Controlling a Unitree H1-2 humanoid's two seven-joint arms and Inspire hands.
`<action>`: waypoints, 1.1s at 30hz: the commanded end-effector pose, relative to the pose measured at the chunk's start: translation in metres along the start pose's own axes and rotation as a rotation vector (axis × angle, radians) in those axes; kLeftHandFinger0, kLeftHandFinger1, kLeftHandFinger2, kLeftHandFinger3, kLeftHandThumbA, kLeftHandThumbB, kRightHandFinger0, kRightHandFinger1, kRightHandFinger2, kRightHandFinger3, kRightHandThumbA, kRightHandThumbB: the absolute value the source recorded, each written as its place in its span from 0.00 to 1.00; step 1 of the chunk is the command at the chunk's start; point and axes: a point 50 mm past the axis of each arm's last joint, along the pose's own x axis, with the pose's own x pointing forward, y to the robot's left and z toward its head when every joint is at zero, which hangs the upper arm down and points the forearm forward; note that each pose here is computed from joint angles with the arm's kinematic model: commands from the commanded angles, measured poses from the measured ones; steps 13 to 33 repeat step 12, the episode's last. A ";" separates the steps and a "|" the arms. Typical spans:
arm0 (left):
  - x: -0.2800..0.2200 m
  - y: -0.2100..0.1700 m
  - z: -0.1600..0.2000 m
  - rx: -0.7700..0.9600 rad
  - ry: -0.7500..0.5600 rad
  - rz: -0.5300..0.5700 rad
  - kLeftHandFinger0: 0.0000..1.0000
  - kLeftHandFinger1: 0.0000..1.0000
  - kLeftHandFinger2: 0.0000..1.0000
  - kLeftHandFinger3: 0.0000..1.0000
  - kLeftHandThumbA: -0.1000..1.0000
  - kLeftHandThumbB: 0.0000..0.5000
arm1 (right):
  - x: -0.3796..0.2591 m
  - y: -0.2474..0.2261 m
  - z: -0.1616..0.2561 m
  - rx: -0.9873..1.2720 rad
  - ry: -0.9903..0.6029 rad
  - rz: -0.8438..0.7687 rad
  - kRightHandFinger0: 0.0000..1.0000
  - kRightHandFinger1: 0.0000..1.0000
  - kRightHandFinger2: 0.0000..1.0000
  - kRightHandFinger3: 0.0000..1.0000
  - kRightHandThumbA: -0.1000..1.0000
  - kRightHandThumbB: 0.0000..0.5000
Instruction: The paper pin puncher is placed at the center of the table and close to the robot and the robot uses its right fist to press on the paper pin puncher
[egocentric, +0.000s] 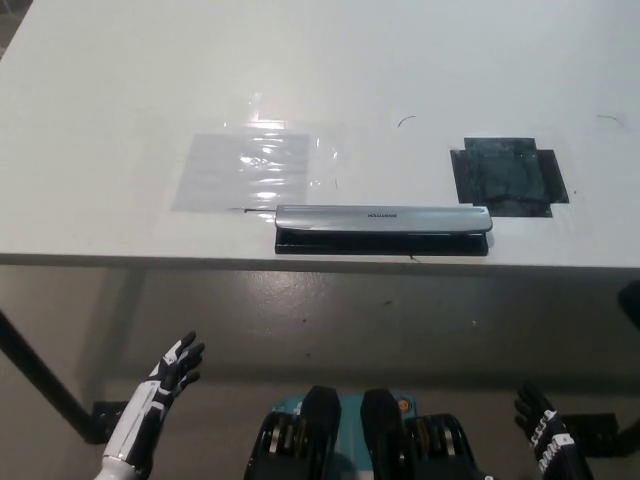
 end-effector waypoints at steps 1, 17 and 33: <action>0.003 0.007 0.008 0.004 -0.040 0.005 1.00 1.00 1.00 1.00 1.00 0.40 | 0.005 -0.001 0.011 -0.022 -0.092 0.000 1.00 1.00 1.00 1.00 1.00 0.89; 0.001 0.008 0.007 0.013 -0.036 0.021 1.00 1.00 1.00 1.00 1.00 0.41 | 0.006 -0.005 0.011 -0.043 -0.106 0.007 1.00 1.00 1.00 1.00 1.00 0.77; 0.001 0.008 0.007 0.013 -0.036 0.021 1.00 1.00 1.00 1.00 1.00 0.41 | 0.006 -0.005 0.011 -0.043 -0.106 0.007 1.00 1.00 1.00 1.00 1.00 0.77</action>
